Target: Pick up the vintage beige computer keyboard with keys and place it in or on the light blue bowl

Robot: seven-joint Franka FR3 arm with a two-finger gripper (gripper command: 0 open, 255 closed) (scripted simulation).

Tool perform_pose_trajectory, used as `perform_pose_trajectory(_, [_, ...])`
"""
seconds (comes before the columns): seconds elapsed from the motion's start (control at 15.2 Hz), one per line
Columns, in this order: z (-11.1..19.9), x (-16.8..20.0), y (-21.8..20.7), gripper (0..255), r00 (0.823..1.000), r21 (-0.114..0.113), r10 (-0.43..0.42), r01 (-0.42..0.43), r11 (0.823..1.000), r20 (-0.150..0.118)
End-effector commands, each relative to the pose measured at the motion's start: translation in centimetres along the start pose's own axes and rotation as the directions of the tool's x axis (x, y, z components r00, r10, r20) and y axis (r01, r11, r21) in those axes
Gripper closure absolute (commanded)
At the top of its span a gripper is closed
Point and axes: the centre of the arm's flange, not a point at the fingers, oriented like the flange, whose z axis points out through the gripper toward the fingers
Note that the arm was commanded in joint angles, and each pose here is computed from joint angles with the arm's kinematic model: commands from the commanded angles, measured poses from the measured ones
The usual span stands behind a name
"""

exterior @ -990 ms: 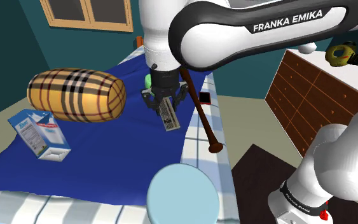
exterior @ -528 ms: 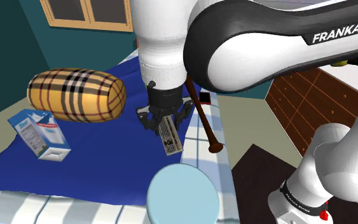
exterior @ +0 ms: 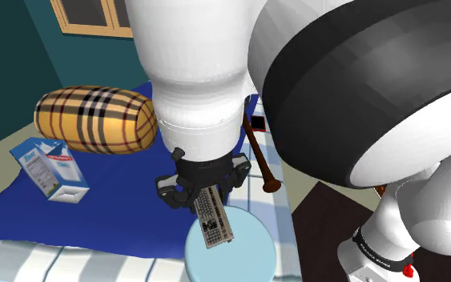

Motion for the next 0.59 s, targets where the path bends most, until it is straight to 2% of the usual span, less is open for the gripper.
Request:
perform_pose_trajectory(0.0, [0.2, -0.7, -0.3, 255, 1.000, 0.000, 0.001, -0.001, 1.000, 0.000])
perform_pose_trajectory(0.53, [4.4, -1.3, -0.6, 255, 1.000, 0.000, 0.001, -0.001, 1.000, 0.000])
